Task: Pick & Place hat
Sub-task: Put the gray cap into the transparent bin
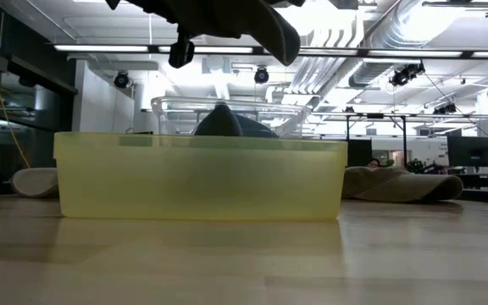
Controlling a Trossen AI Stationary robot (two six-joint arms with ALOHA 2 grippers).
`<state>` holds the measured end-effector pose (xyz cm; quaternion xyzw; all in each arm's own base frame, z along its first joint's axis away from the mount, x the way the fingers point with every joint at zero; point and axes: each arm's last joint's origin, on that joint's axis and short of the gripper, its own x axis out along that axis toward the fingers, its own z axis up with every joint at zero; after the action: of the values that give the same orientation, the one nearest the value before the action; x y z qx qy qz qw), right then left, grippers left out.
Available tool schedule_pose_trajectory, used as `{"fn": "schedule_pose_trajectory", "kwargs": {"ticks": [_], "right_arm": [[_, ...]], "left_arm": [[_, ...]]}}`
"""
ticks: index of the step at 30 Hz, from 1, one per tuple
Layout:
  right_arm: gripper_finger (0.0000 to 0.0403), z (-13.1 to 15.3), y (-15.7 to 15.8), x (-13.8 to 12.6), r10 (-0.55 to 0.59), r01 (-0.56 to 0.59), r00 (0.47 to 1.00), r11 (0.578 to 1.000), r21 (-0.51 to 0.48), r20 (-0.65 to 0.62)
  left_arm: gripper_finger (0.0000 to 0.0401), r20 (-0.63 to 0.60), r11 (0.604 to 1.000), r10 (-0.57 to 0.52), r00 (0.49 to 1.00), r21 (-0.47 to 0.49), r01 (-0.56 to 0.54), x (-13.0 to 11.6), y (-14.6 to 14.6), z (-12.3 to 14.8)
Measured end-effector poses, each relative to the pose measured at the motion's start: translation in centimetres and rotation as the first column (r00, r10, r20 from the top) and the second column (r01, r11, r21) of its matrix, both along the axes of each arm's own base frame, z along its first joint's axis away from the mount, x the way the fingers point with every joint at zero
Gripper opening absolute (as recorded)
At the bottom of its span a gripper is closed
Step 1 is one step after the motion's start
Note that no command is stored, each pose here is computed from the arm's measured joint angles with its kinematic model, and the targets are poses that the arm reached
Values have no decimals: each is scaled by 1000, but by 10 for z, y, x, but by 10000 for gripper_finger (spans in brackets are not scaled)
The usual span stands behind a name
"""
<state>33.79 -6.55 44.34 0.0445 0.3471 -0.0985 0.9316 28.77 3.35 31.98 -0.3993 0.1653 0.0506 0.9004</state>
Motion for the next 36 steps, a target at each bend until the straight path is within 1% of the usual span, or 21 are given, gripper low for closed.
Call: {"fn": "schedule_pose_trajectory", "kwargs": {"ticks": [5, 8, 10, 14, 18, 20, 24, 28, 31, 33, 36], "right_arm": [[209, 22, -8, -33, -133, 135, 991, 987, -83, 34], [216, 35, -10, -57, -220, 225, 974, 970, -93, 57], [217, 40, -10, -71, -266, 270, 963, 958, -99, 50], [216, 45, -6, -94, -342, 341, 940, 933, -118, 17], [218, 42, -4, -104, -389, 383, 921, 917, -110, -36], [216, 40, -3, -105, -389, 381, 919, 918, -108, -65], [217, 27, -3, -98, -372, 359, 920, 926, -115, -121], [216, 9, -3, -86, -329, 307, 928, 941, -141, -175], [214, -5, 1, -73, -252, 227, 951, 962, -154, -177], [214, -12, 5, -62, -168, 146, 974, 978, -152, -151], [214, -18, 13, -46, -50, 34, 995, 982, -184, -83]], "left_arm": [[0, 18, 999, 39, 999, -11, -39, -1, 10, 2], [0, 24, 996, 80, 996, -45, -79, -2, 18, 2], [0, 33, 992, 106, 994, -68, -104, -3, 23, 4], [0, 43, 975, 170, 984, -153, -162, -5, 33, 6], [0, 39, 944, 229, 973, -251, -213, -7, 41, 6], [0, 59, 932, 246, 968, -287, -219, -7, 44, 9], [0, 107, 907, 272, 956, -361, -218, -9, 53, 14], [0, 91, 868, 315, 945, -430, -248, -12, 64, 14], [0, 79, 840, 346, 935, -471, -271, -16, 74, 14], [0, 75, 825, 365, 928, -489, -284, -18, 79, 14], [0, 85, 819, 379, 921, -494, -292, -20, 84, 15]]}}
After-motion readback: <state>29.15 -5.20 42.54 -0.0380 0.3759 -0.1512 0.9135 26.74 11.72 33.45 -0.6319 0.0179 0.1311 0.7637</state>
